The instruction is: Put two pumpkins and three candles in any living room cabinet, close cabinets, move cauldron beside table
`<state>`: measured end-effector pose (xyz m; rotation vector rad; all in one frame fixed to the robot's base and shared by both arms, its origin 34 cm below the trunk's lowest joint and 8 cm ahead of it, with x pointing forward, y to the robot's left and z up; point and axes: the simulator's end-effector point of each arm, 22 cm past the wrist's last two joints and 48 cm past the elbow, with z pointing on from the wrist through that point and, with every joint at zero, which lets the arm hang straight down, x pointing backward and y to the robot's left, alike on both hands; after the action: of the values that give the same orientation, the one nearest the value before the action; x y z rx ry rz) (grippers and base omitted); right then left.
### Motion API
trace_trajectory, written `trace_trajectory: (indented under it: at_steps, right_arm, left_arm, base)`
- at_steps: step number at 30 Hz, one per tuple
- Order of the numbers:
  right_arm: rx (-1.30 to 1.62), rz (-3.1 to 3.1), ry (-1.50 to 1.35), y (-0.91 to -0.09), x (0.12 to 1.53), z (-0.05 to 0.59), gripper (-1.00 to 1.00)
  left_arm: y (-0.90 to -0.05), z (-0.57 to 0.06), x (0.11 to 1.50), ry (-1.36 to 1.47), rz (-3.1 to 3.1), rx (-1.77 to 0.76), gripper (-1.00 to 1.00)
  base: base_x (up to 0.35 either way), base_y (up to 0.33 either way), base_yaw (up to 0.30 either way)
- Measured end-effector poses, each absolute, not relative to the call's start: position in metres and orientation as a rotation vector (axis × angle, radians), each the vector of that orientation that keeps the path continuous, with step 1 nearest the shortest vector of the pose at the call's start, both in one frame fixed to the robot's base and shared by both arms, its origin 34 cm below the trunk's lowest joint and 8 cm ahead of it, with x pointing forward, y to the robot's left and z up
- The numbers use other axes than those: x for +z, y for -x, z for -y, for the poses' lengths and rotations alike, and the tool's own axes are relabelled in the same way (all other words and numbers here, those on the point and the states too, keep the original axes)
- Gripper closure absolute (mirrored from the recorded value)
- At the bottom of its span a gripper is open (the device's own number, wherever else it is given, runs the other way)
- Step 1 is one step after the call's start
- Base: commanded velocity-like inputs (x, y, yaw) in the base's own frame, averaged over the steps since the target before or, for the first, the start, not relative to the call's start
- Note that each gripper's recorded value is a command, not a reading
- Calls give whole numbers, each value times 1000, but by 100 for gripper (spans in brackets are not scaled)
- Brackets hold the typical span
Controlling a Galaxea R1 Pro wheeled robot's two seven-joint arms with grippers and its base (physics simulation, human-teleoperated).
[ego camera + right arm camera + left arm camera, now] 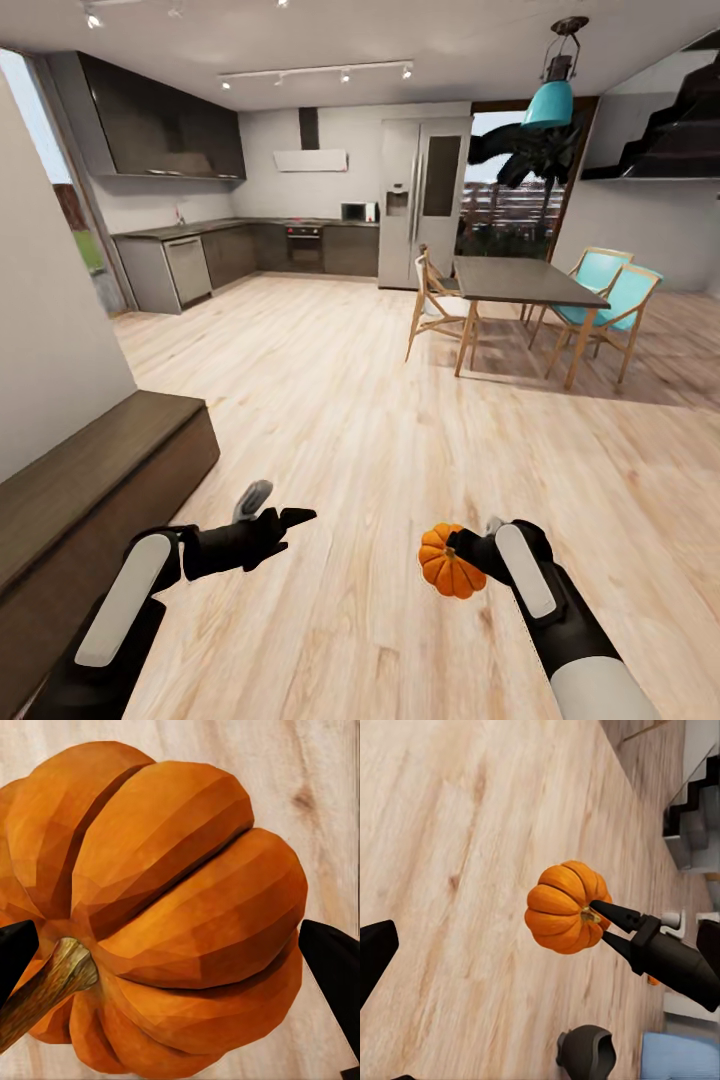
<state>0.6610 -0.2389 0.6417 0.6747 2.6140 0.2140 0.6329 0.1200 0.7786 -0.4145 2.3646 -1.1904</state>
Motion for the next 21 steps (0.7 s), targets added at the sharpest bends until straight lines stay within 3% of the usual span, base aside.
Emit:
trace_trajectory:
  at_steps: [21]
  right_arm:
    - [214, -2605, -672, -662, 647, 240, 100]
  left_arm:
    - [-633, -120, 783, 408, -2357, -1190, -100]
  base:
    - [343, -2, -274]
